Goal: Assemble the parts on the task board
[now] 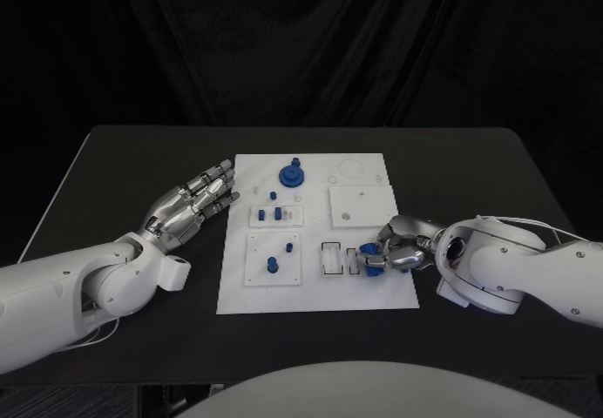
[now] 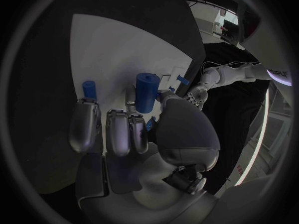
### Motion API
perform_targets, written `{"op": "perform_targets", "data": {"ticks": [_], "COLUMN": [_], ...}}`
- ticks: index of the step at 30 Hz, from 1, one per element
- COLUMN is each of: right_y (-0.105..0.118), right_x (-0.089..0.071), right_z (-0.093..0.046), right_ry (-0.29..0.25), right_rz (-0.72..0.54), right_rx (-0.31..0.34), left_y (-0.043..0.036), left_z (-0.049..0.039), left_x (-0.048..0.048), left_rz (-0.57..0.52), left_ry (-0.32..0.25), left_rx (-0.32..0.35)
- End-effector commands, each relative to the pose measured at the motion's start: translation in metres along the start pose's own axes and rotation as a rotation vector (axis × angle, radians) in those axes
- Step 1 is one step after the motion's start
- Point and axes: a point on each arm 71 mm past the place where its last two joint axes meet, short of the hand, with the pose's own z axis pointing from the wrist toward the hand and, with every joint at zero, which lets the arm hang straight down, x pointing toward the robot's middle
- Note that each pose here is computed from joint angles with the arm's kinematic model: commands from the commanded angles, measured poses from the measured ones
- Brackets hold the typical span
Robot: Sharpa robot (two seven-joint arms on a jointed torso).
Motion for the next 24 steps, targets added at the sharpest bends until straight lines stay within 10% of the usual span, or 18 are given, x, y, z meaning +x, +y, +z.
{"op": "perform_targets", "data": {"ticks": [1,24], "right_y": [0.003,0.021], "right_x": [-0.002,0.008], "right_z": [-0.001,0.013], "right_ry": [-0.038,0.025], "right_rz": [0.119,0.133], "right_rx": [-0.037,-0.057], "left_y": [-0.0094,-0.0072], "left_z": [-0.0006,0.0015], "left_x": [0.0018,0.0028], "left_rz": [-0.009,-0.014], "left_ry": [0.014,0.022], "left_rx": [0.144,0.136]}}
